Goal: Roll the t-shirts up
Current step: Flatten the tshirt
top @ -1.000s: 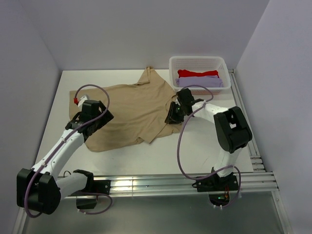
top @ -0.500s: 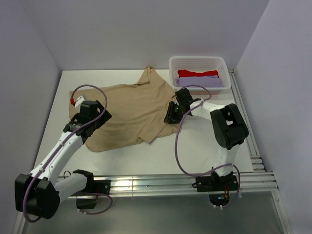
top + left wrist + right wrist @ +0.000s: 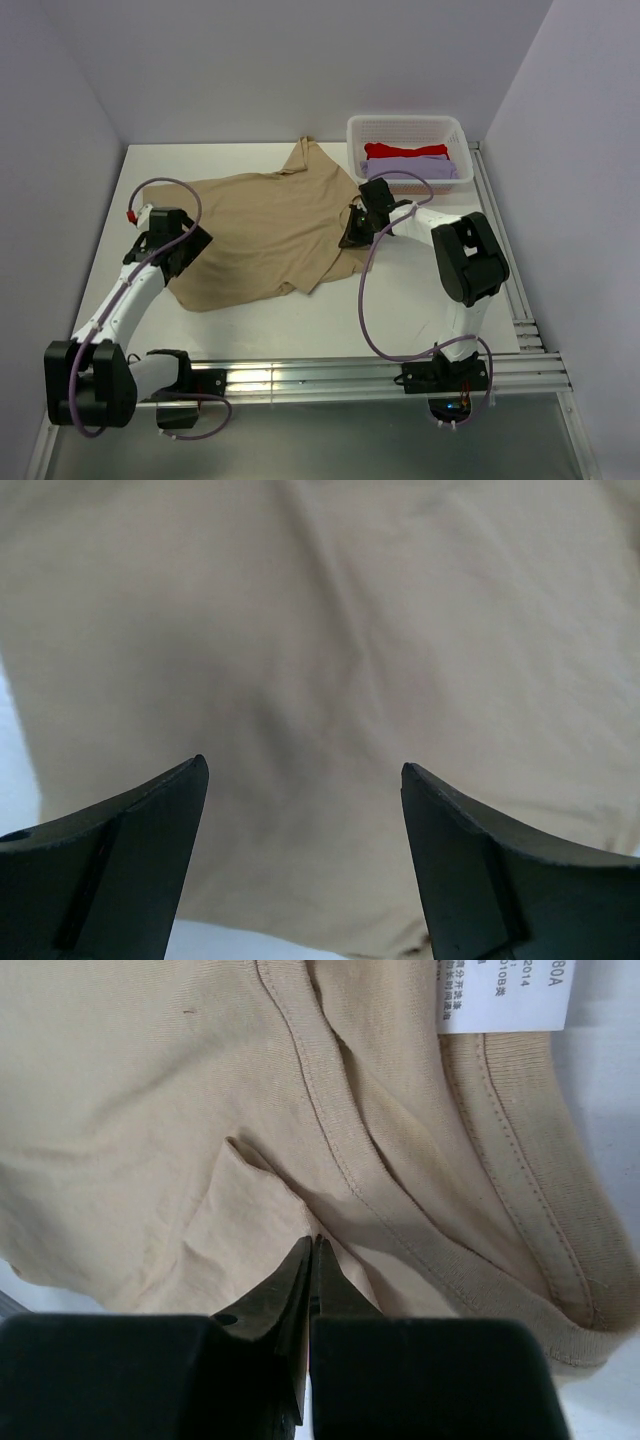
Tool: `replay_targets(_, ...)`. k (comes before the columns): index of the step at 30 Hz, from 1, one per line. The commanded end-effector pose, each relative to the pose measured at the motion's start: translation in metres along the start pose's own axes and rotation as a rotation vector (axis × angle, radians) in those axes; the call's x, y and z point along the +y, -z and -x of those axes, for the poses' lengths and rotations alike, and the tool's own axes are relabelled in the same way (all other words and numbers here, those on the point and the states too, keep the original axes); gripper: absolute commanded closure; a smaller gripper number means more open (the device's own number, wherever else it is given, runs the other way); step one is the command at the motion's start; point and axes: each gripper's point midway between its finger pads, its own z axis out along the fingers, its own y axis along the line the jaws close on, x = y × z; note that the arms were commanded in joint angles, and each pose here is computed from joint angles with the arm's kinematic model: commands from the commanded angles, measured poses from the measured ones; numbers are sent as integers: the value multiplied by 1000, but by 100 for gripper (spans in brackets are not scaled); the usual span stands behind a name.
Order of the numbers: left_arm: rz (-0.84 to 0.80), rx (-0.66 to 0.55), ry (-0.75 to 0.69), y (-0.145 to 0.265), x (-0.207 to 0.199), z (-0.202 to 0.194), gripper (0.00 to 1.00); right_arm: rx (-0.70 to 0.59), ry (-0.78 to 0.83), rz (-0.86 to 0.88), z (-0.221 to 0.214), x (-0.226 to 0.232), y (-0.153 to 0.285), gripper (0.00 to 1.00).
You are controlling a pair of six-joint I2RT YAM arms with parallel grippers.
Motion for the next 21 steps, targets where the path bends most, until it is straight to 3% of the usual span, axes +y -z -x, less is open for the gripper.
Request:
replay_targets(1,12,35,7,-15,10,-1,16,-67,10,9,15,7,8,100)
replay_targets(16,214,165,-14,-93,29,-26,18,-71,-7,78,-37,-14,45,100)
replay_targets(21,225,159,-20,-112,17,-16,19,-90,15,66,-49,-22,57,100)
